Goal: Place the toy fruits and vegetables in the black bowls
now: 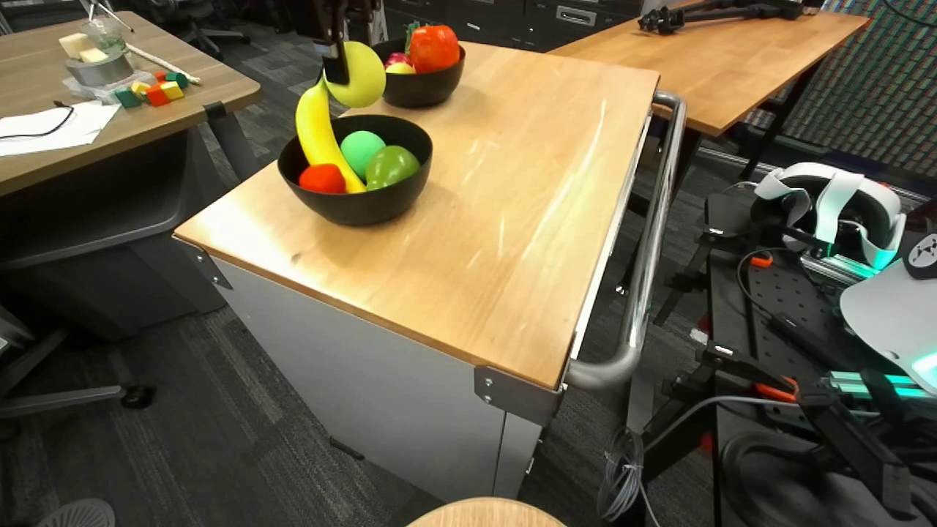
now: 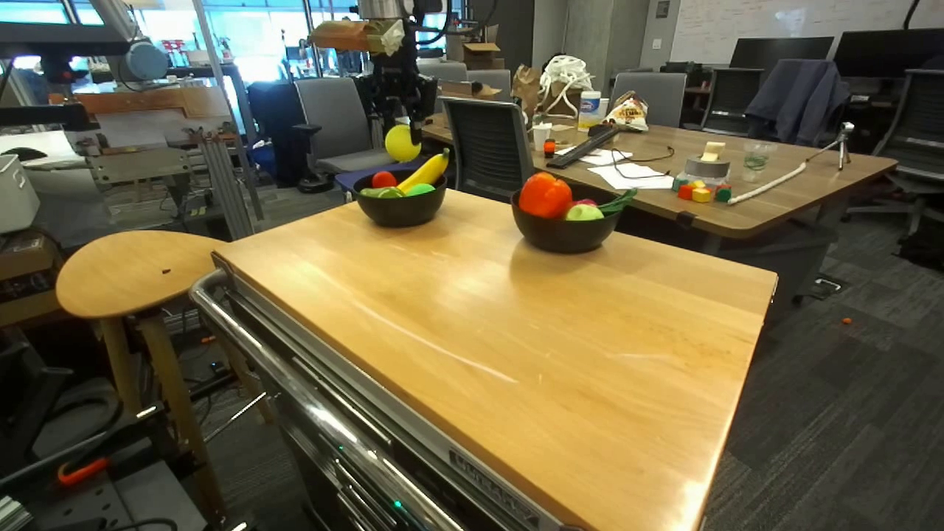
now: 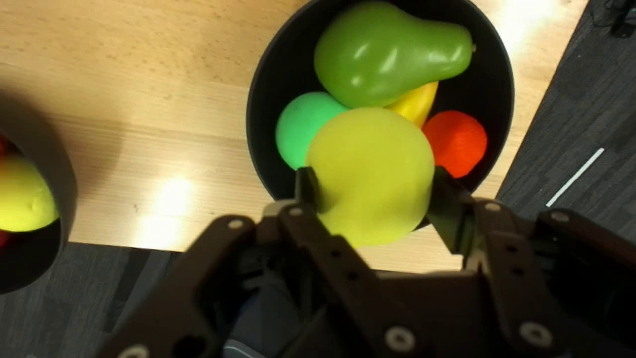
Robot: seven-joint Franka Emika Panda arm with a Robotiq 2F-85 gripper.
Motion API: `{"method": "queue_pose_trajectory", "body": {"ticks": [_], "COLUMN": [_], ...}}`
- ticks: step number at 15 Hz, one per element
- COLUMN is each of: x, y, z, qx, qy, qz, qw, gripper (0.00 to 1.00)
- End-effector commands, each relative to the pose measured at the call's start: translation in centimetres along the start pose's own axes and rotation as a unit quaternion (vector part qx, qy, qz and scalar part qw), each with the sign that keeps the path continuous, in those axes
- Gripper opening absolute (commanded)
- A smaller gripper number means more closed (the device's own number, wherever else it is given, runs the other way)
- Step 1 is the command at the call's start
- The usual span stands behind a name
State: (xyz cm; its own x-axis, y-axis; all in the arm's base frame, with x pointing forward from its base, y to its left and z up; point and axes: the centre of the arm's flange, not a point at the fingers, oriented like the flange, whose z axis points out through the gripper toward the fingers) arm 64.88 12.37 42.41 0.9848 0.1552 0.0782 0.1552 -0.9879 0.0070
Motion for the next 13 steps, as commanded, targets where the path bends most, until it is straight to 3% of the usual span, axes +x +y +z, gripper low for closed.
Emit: {"method": "queue_pose_trajectory", "body": {"ticks": [1, 3, 7, 10, 11, 13], "x": [-0.5, -2.5, -6.4, -8.6, -6.2, -7.0], "y": [1.1, 1.4, 3.2, 7.7, 4.9, 6.1], "z": [-3.5, -6.6, -14.2, -17.5, -16.2, -17.2], "qx": [-0.018, -0.024, 0.001, 0.017, 0.004, 0.003], "qy": [-0.018, 0.011, 0.080, 0.067, 0.070, 0.072], "qz": [-0.019, -0.050, -0.100, -0.113, -0.104, -0.100], "qw": [0.9995, 0.9984, 0.9917, 0.9912, 0.9921, 0.9924], "gripper": [0.88, 1.00, 1.00, 1.00, 1.00, 1.00]}}
